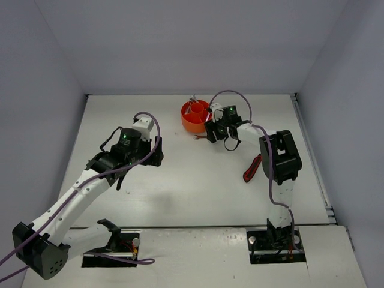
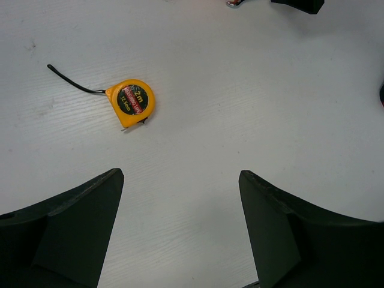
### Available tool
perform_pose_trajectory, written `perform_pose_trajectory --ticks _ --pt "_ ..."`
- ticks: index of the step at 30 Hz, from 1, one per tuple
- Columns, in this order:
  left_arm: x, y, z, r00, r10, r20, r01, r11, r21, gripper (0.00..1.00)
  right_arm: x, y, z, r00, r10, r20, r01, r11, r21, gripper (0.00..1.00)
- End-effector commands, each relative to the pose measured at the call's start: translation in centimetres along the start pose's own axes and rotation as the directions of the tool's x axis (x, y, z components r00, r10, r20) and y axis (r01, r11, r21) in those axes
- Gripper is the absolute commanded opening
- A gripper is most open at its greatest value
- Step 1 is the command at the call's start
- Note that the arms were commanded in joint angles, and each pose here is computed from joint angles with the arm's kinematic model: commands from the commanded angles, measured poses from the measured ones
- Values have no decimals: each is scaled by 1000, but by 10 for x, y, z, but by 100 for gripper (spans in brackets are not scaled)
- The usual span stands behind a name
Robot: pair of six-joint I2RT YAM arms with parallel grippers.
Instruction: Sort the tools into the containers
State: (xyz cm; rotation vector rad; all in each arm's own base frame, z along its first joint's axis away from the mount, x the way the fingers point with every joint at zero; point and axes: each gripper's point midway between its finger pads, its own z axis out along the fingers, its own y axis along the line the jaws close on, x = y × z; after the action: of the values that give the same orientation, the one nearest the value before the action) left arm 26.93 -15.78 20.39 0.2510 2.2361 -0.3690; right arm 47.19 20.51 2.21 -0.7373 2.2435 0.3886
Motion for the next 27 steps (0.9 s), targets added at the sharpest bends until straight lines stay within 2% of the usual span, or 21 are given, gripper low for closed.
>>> perform_pose_trajectory --ticks 1,9,15,17,22,27 --pt "-18 0 -7 998 -1 67 1 1000 0 75 -25 4 -4 998 11 70 -9 999 -38 59" --pt "-22 -4 -4 997 -2 74 0 1000 18 75 2 22 -13 991 132 8 -132 991 -15 56" --pt "-30 -9 -6 994 1 111 -6 999 45 75 31 45 -47 978 208 -34 -205 976 67 50" --pt "-32 -10 -4 993 2 115 -7 999 50 75 55 53 -55 970 228 -84 -221 972 87 50" --pt "-34 -16 4 996 3 92 -9 997 71 75 75 73 -82 954 262 -143 -245 961 125 45" --pt "-39 -22 9 996 -2 89 -6 995 95 75 97 85 -100 914 353 -201 -324 932 163 44"
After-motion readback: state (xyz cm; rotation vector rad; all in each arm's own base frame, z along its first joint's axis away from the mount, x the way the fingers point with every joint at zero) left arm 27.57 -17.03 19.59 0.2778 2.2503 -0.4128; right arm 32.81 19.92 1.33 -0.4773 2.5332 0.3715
